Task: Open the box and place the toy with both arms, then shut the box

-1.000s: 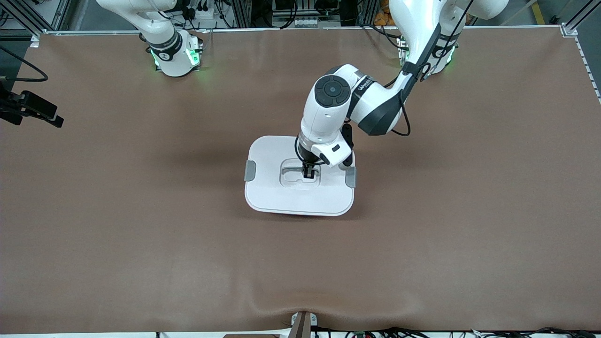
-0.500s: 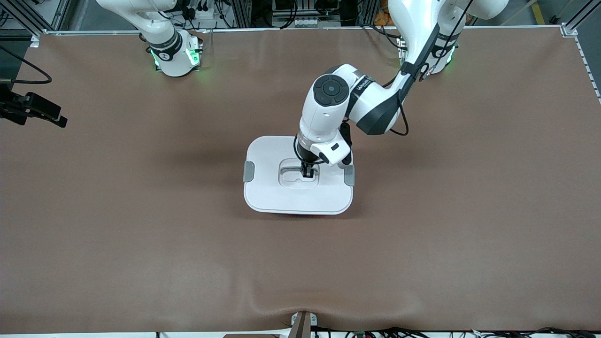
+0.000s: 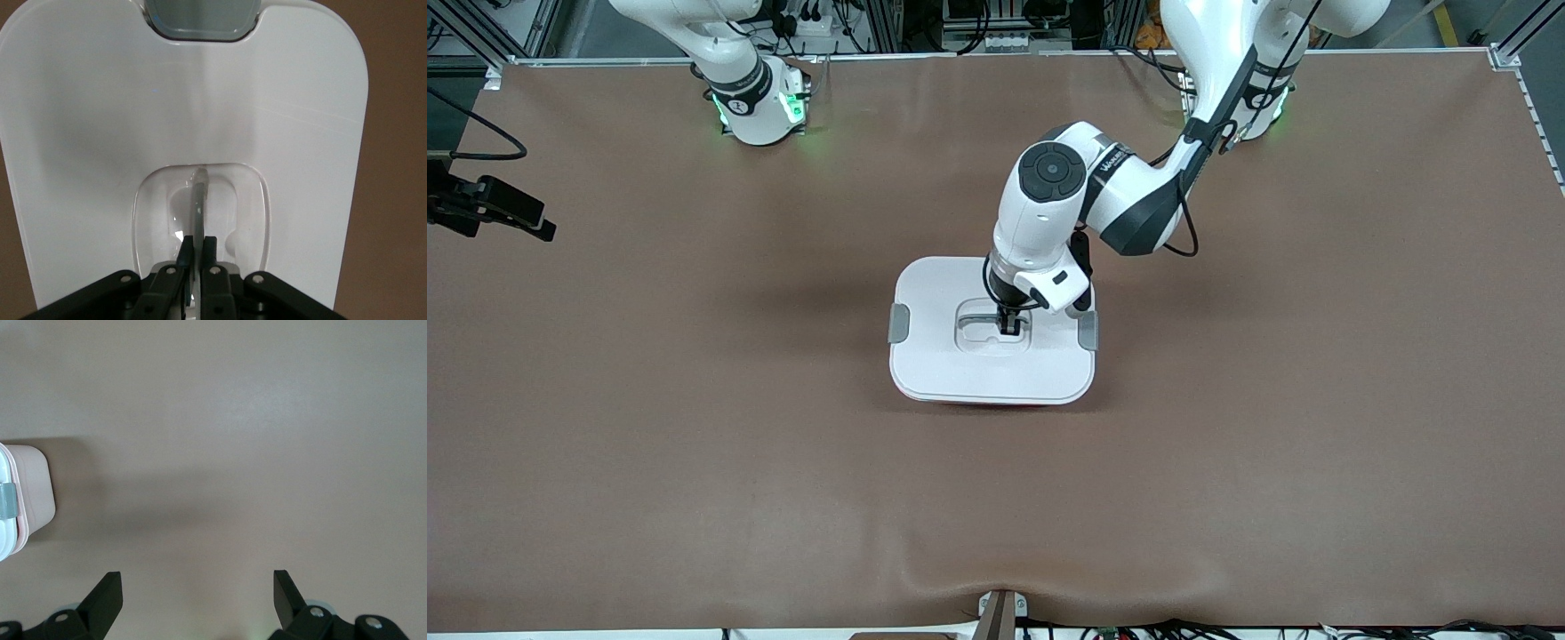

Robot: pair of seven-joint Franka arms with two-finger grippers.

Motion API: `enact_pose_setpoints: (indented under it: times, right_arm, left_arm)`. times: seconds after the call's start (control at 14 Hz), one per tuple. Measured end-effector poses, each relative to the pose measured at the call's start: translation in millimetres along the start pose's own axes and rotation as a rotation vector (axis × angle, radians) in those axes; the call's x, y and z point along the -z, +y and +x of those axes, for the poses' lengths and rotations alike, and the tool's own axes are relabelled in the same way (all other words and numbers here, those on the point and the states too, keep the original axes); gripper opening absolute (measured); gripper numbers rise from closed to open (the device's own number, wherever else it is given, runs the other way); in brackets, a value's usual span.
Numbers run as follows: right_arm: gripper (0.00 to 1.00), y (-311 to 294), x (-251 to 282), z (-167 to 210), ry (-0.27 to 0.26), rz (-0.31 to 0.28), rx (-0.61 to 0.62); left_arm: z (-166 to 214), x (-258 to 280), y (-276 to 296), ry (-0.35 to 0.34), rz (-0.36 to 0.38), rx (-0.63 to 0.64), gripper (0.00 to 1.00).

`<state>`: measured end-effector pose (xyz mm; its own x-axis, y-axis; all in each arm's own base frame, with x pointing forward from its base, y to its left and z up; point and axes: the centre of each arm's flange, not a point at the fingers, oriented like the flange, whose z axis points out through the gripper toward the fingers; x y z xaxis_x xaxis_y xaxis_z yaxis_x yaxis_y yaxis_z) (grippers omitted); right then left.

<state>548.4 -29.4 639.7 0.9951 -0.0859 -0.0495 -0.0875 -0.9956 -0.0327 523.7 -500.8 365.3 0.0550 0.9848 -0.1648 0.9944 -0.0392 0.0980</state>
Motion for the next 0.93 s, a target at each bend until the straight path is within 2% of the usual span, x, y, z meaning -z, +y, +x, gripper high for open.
enact_pose_setpoints:
  times: [0.93]
  right_arm:
    - [1.0,0.3,-2.2,-0.7,-0.01,0.0,0.0]
  left_arm:
    - [-7.4,-6.4,-4.9,-0.009,-0.009,0.033,0.07]
